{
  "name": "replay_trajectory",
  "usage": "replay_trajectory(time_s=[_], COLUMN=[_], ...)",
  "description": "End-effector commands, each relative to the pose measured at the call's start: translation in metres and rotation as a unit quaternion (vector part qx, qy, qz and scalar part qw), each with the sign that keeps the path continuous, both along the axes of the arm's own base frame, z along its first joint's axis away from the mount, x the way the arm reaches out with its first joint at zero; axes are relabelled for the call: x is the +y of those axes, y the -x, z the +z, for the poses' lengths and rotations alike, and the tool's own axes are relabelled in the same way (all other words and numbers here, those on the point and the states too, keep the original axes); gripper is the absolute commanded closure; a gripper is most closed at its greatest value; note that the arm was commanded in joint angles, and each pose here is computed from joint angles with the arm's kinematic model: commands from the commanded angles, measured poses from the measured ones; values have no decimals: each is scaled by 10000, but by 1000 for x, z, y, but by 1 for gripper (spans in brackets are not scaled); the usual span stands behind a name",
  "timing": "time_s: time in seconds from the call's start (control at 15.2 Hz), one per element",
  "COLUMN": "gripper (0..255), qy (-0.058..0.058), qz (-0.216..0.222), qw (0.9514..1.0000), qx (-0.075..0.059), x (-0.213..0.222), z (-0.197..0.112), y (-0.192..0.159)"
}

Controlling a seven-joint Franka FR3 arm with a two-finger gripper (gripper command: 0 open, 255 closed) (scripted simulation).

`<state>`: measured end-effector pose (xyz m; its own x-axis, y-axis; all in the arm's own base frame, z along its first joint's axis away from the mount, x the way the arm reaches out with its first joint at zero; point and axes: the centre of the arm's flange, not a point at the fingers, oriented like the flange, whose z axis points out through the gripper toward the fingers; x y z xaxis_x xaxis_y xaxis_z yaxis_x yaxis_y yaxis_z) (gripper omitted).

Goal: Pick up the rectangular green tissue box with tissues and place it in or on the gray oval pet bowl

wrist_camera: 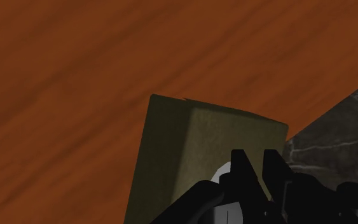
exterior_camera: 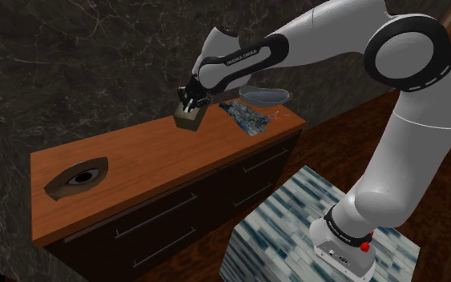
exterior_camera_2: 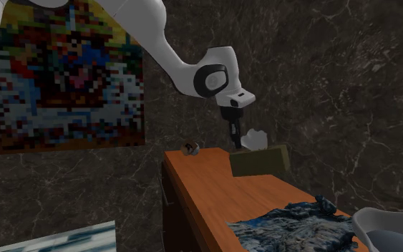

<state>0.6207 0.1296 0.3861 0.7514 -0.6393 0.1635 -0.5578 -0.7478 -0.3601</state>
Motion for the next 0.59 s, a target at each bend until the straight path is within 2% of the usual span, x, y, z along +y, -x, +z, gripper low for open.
replay_trajectory(time_s=[0.0, 0.53], gripper=[255, 255], qy=[0, 0], qz=[0, 0], qw=[10000, 10000], qx=[1, 1], x=[-1, -1], z=[10, 53], y=[0, 0])
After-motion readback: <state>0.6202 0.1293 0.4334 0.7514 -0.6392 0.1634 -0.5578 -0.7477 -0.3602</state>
